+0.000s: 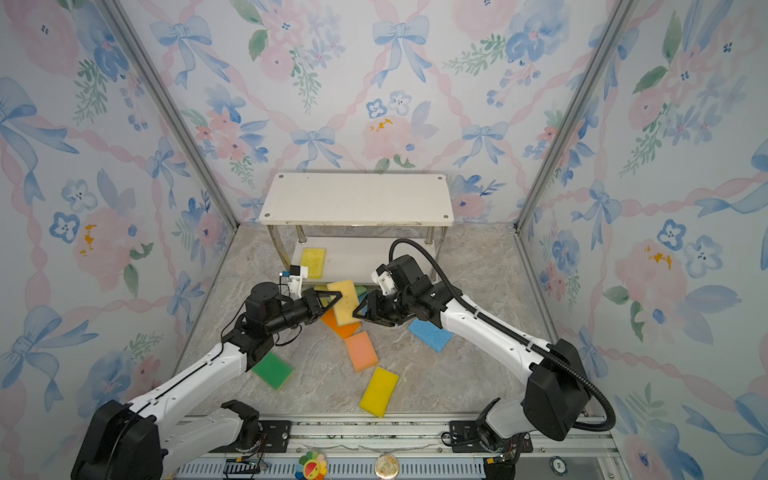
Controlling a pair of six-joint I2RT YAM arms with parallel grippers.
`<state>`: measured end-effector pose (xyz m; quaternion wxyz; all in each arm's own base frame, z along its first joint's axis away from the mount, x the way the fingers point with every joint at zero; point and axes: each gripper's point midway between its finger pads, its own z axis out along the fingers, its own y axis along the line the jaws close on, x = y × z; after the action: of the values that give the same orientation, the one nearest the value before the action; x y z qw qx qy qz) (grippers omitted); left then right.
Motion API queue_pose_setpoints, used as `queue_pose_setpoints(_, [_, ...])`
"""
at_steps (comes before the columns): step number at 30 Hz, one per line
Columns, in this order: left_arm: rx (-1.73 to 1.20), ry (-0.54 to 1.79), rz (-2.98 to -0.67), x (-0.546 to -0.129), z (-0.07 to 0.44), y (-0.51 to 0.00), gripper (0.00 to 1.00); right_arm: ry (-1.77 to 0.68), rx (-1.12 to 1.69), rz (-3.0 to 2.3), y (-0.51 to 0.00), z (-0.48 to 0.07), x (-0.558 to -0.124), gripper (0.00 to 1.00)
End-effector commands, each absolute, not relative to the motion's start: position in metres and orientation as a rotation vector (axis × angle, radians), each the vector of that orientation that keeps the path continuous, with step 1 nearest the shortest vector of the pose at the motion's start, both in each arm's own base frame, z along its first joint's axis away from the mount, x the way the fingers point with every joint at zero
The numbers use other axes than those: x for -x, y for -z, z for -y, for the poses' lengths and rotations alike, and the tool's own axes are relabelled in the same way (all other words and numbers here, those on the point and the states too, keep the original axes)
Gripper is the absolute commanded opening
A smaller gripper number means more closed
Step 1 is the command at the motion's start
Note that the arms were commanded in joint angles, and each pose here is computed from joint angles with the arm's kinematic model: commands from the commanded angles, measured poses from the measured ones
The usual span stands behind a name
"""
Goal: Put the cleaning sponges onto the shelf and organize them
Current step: 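Carry the tan sponge toward the shelf beside the open left gripper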
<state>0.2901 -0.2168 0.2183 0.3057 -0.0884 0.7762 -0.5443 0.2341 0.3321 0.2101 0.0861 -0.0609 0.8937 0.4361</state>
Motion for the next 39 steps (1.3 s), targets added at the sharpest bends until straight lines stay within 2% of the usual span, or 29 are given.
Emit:
queue_pose_setpoints(1, [0.221, 1.468, -1.995, -0.29, 0.216, -0.237, 0.0, -1.327, 0.203, -2.667, -0.208, -0.338, -0.229, 0.45])
queue_pose_setpoints(12, [0.234, 1.474, -1.985, -0.288, 0.214, -0.237, 0.0, -1.35, 0.199, -2.678, -0.2, -0.346, -0.23, 0.37])
queue_pose_setpoints(18, [0.228, 1.48, -1.984, -0.287, 0.214, -0.238, 0.0, -1.349, 0.188, -2.687, -0.194, -0.347, -0.228, 0.36])
queue_pose_setpoints(21, [0.233, 1.481, -1.983, -0.287, 0.213, -0.238, 0.0, -1.344, 0.183, -2.691, -0.192, -0.345, -0.227, 0.37])
queue_pose_setpoints(24, [0.239, 1.482, -1.982, -0.286, 0.212, -0.237, 0.0, -1.342, 0.178, -2.693, -0.19, -0.345, -0.227, 0.43])
queue_pose_setpoints(29, [0.241, 1.485, -1.982, -0.285, 0.212, -0.237, 0.0, -1.341, 0.178, -2.69, -0.191, -0.343, -0.226, 0.45])
queue_pose_setpoints(33, [0.245, 1.484, -1.98, -0.286, 0.211, -0.237, 0.0, -1.355, 0.183, -2.673, -0.196, -0.345, -0.226, 0.4])
queue_pose_setpoints(39, [0.253, 1.483, -1.98, -0.286, 0.21, -0.236, 0.0, -1.383, 0.191, -2.65, -0.202, -0.347, -0.227, 0.27])
